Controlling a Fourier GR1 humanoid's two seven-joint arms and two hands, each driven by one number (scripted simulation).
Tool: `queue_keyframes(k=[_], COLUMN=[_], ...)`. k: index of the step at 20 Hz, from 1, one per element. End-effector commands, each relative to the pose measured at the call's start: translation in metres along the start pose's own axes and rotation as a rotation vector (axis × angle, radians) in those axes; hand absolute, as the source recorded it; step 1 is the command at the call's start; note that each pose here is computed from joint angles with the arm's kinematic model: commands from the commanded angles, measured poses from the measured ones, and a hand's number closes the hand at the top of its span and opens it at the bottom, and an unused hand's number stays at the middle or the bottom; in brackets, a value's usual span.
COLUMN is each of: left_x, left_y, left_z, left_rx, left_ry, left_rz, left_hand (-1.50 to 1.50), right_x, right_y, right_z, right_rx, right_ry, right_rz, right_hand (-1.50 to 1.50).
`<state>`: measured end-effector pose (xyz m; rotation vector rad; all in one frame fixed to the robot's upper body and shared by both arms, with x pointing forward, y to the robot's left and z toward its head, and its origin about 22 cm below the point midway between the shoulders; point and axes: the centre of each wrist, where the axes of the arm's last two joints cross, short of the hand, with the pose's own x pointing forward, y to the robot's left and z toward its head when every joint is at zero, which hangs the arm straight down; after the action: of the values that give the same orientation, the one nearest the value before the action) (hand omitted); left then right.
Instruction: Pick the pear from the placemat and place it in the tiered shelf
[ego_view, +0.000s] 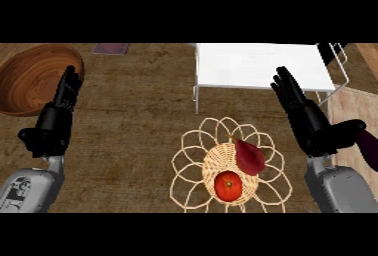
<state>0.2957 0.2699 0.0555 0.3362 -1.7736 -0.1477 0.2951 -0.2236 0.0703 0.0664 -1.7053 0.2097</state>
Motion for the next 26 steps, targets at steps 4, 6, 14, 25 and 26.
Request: queue_keyframes(k=[4, 6, 14, 25, 26], left_x=[-0.046, -0.074, -0.072, -0.068, -0.073], left_y=[0.007, 0.017, 0.018, 0.006, 0.011], left_z=[0.036, 0.057, 0.048, 0.063, 0.059], left_rx=[-0.010, -0.017, -0.112, -0.079, -0.079], left_ry=[0.397, 0.573, 0.657, 0.682, 0.683], left_rz=[0.102, 0.143, 0.227, 0.214, 0.227], left_hand=[0.00, 0.00, 0.00, 0.00, 0.00], right_x=[0.034, 0.056, -0.035, 0.045, 0.058], right_y=[-0.075, -0.107, -0.163, -0.145, -0.128], right_z=[-0.008, -0.009, 0.005, -0.005, -0.011], right_rx=[0.034, 0.013, 0.028, 0.472, 0.484], right_ry=[-0.152, -0.214, 0.119, 0.169, 0.183], right_rz=[0.155, 0.233, 0.313, 0.424, 0.454], right_hand=[1.50, 1.50, -1.50, -1.50, -1.50])
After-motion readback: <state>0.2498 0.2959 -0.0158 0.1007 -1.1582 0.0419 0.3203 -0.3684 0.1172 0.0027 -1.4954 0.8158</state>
